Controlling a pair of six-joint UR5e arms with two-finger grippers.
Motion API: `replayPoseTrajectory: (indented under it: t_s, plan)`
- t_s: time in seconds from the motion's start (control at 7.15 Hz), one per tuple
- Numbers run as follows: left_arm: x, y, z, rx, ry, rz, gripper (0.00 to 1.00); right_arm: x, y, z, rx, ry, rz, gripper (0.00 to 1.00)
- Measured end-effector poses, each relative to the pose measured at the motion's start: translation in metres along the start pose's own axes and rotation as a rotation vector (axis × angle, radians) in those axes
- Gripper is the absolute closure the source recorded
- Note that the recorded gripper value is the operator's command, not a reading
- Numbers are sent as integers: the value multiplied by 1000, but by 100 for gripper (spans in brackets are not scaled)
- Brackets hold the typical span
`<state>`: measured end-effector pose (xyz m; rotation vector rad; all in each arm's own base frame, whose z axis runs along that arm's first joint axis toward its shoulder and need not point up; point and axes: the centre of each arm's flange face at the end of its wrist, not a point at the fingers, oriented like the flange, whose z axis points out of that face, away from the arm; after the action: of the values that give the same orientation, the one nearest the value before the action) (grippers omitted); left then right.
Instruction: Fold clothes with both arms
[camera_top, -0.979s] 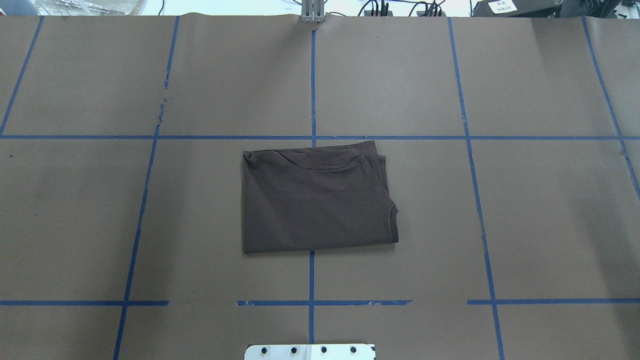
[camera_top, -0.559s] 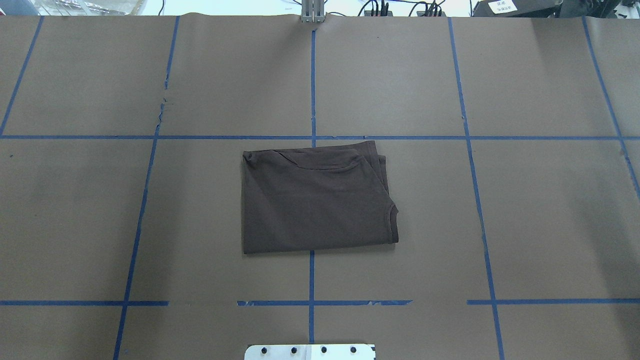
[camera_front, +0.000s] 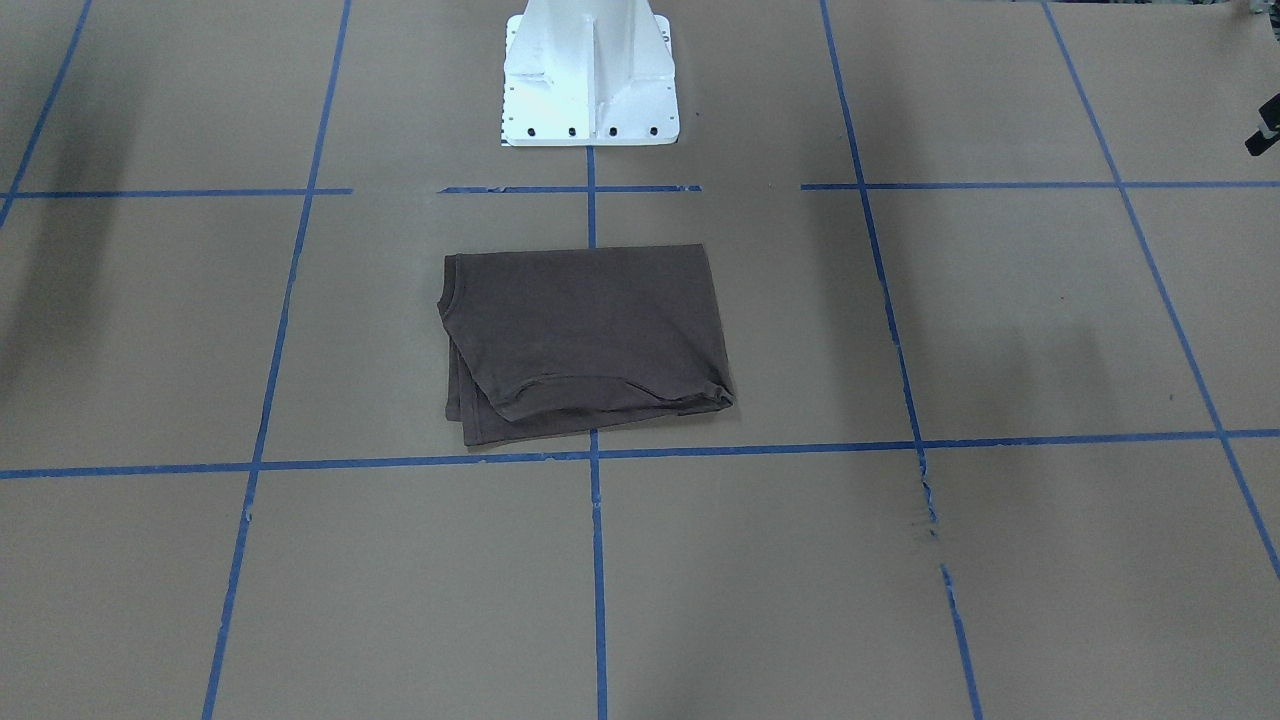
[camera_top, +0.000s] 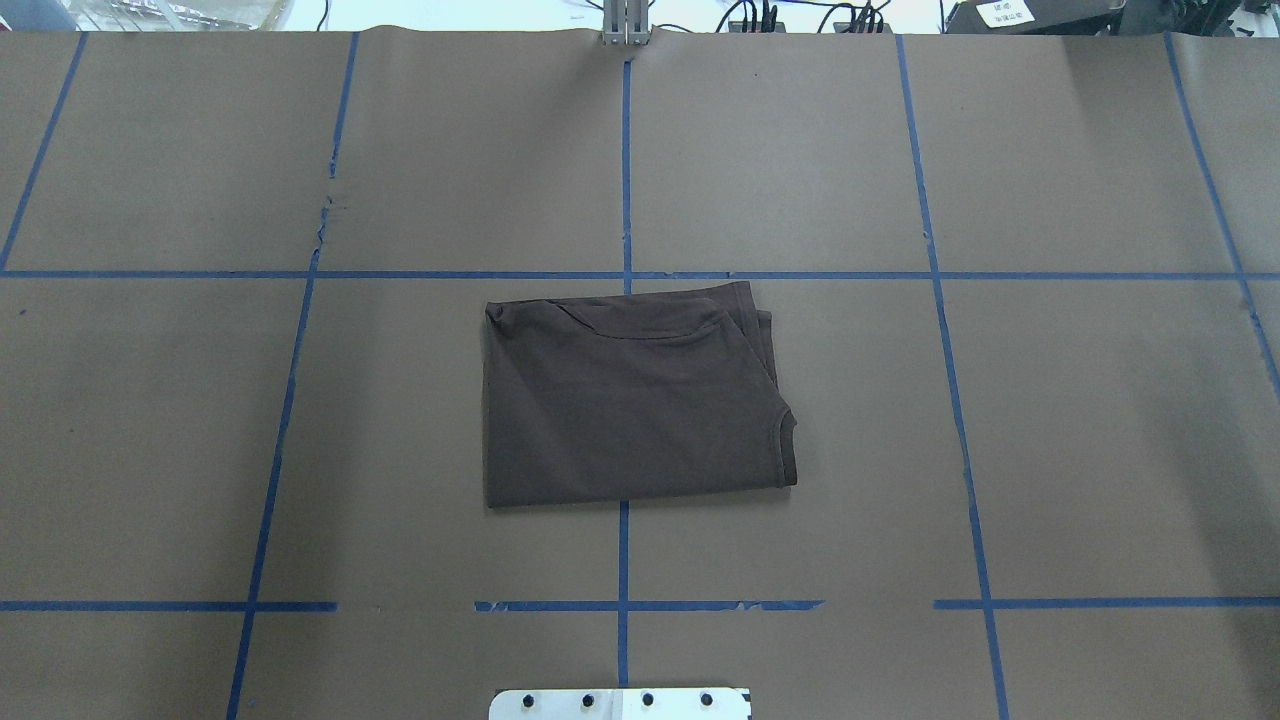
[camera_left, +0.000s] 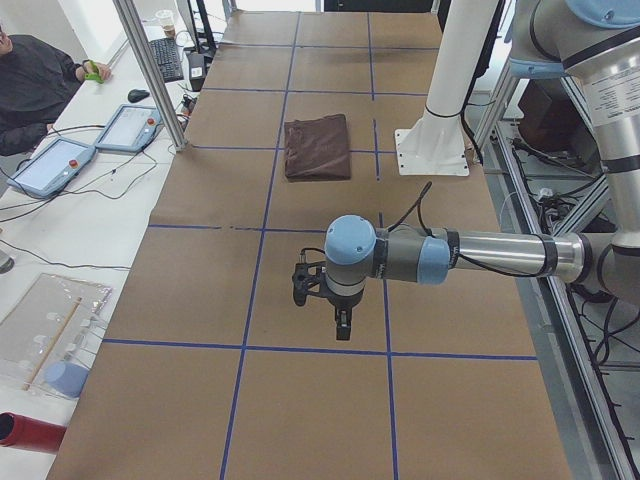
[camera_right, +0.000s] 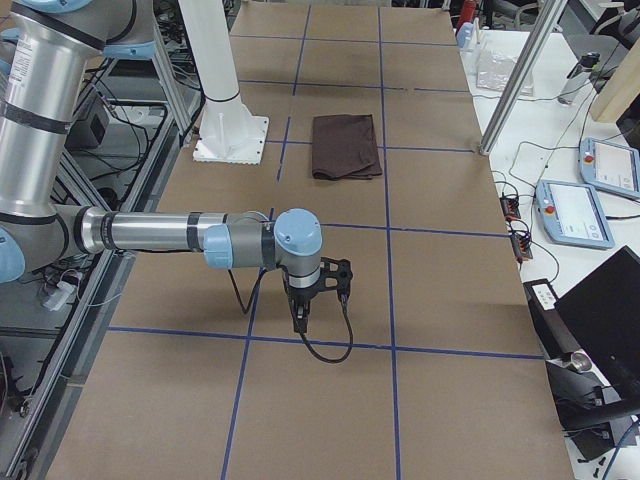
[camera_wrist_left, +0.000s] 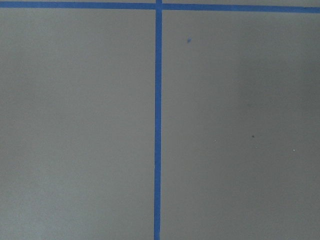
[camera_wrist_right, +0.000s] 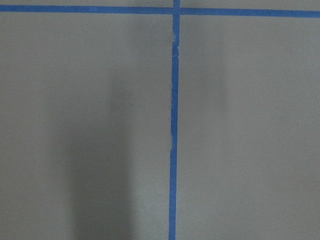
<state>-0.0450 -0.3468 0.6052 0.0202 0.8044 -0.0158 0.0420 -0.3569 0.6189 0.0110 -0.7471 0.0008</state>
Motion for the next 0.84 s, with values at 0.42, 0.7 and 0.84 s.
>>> replayPoseTrajectory:
  t_s: [0.42,0.7,0.84]
  plan:
    - [-3,-4,-2,12,-51,1,0,0,0,0,1,0,-1,0]
    - [-2,-6,-3,15,-53,3,0,0,-1,0,1,0,-1,0]
    - [-1,-6,-3,15,-53,4,0,0,-1,0,1,0,-1,0]
